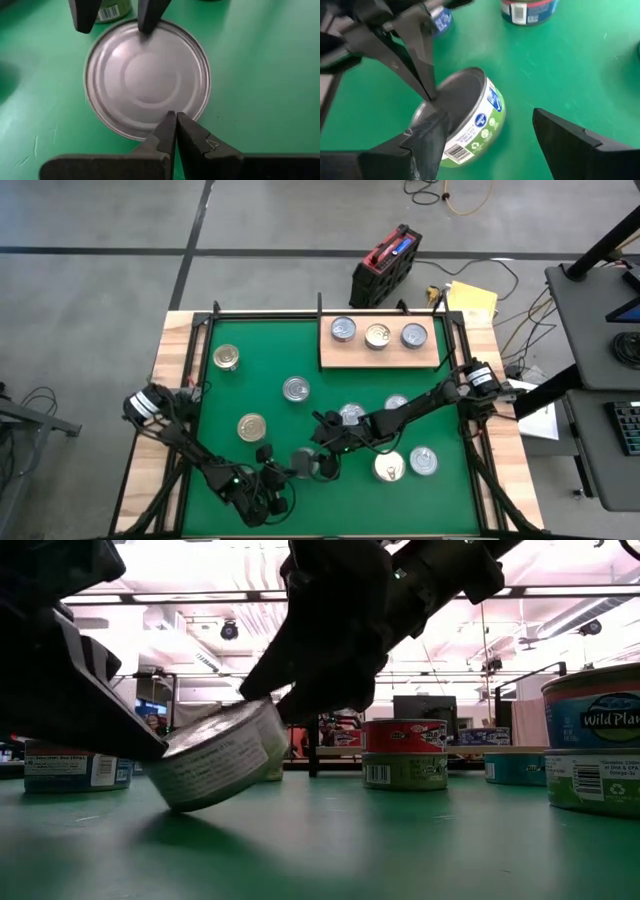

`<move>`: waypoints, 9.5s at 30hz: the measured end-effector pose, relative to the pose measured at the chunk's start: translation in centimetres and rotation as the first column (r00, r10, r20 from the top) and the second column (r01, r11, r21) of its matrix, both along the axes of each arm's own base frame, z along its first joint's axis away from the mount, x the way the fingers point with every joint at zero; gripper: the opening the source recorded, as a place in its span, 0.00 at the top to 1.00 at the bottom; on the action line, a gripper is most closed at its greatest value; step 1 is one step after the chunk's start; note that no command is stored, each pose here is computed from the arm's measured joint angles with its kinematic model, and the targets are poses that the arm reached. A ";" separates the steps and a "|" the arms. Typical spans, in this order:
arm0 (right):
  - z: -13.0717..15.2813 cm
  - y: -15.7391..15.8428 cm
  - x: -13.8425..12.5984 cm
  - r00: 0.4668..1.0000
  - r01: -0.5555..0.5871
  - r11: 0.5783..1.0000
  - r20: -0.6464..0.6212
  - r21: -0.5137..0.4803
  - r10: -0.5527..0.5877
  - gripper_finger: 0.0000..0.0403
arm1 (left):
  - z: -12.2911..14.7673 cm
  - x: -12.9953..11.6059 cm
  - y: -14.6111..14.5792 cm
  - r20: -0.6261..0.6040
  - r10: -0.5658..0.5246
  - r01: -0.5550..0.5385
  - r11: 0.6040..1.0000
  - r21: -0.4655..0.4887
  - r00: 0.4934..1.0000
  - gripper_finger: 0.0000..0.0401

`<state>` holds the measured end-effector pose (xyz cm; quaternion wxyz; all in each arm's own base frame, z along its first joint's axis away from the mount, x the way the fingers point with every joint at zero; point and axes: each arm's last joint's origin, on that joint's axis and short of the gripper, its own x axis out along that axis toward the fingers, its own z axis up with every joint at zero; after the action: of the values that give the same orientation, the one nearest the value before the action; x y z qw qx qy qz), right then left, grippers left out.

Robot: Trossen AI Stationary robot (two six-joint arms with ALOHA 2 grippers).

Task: Stack canned seafood by type on shelf
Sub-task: Put the green tuna can on the shelf

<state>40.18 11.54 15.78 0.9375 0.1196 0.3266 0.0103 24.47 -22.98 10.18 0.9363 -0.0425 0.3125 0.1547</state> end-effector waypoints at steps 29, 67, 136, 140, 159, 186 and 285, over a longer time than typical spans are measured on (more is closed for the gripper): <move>-0.1 0.3 -0.2 0.997 0.058 0.971 -0.070 0.233 -0.042 0.31 | -2.7 0.9 -0.2 0.105 0.074 -0.076 0.997 0.018 0.992 1.00; 0.8 -0.3 5.7 0.869 -0.459 0.752 -0.066 -0.473 0.490 0.67 | -1.2 0.0 -0.5 0.097 0.048 -0.053 0.997 0.051 0.994 1.00; 10.1 -1.7 -13.8 0.982 0.020 0.980 0.180 0.199 -0.056 0.66 | 11.4 -1.1 12.6 0.718 -0.338 0.416 0.906 0.074 0.608 1.00; 10.2 -1.7 -13.6 0.971 0.052 0.992 0.227 0.115 -0.077 0.66 | 11.4 0.2 12.1 0.726 -0.314 0.414 0.909 0.044 0.612 0.98; 11.7 -0.9 -13.5 0.910 0.085 0.986 0.415 -0.141 -0.019 0.66 | 10.3 6.1 12.5 0.707 -0.165 0.343 0.932 -0.116 0.688 0.38; 12.1 -0.8 -13.4 0.890 0.099 0.988 0.455 -0.117 -0.035 0.66 | 11.8 9.6 12.5 0.635 -0.277 0.313 0.948 0.058 0.721 0.45; 11.9 5.9 -8.2 0.972 -0.194 0.028 -0.188 -0.981 0.143 0.67 | 7.8 3.5 14.8 0.739 0.191 0.503 0.621 -0.600 0.646 0.32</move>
<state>31.98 17.42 27.66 0.7469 -0.5965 0.2726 -0.1091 27.95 -8.15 17.96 0.8758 -0.4640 -0.0629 -0.1170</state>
